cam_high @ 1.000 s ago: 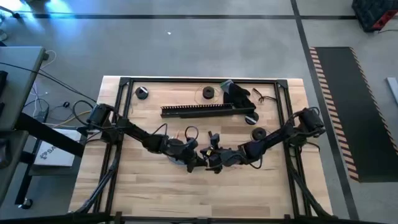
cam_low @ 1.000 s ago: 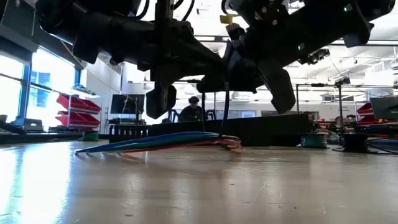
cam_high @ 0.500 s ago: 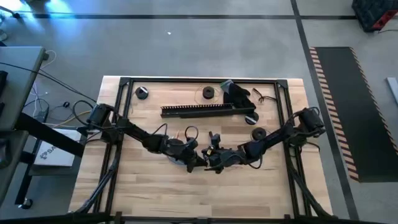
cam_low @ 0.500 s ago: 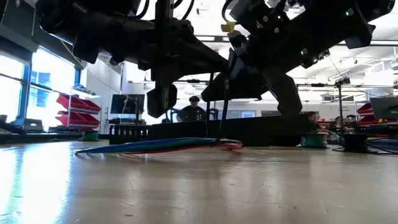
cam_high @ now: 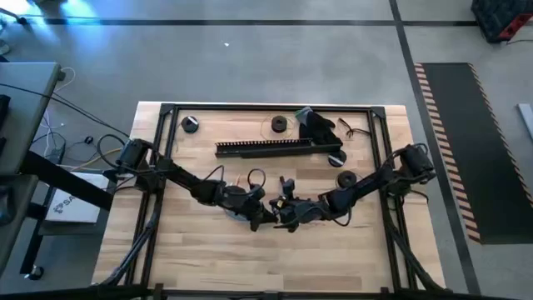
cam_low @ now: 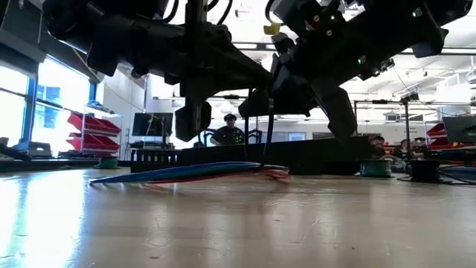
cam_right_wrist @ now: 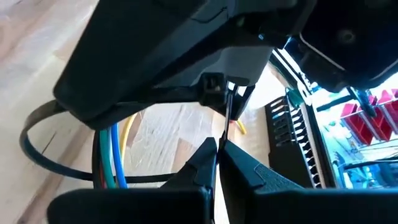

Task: Ziptie cables
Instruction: Wrap the black zip tie around the cables

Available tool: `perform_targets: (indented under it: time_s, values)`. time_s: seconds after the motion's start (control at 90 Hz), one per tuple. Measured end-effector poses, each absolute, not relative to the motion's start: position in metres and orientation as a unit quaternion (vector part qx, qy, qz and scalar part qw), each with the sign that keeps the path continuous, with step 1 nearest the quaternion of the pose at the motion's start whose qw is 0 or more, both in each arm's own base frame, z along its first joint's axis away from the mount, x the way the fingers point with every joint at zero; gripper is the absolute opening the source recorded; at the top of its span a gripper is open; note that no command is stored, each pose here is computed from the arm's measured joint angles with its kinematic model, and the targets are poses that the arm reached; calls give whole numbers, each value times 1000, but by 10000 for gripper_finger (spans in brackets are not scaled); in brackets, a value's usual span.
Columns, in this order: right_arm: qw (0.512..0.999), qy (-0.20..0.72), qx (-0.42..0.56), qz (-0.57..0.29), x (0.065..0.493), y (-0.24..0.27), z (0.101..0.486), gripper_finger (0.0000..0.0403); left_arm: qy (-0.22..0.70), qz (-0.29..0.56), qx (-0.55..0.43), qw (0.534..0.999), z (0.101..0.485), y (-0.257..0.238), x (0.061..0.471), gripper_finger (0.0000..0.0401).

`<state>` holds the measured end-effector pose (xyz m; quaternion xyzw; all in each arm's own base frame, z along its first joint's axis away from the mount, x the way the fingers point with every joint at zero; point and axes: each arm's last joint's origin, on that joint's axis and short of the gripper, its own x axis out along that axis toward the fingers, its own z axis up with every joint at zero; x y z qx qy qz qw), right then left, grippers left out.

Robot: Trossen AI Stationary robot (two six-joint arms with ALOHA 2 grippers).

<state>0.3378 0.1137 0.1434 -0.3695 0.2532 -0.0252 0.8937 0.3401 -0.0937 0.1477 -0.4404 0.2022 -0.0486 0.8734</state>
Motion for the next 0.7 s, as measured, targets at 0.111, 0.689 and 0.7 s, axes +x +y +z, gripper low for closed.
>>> perform_targets:
  time_s: [0.111,0.689,0.7]
  values:
    - [892,250,-376,-24,338,114,144,0,204,-48,-440,873,147,-94,340,0]
    - [894,263,-363,-24,334,118,141,0,202,-51,-440,873,148,-94,340,0]
    - [894,262,-363,-24,334,119,142,0,202,-51,-440,873,148,-94,340,0]
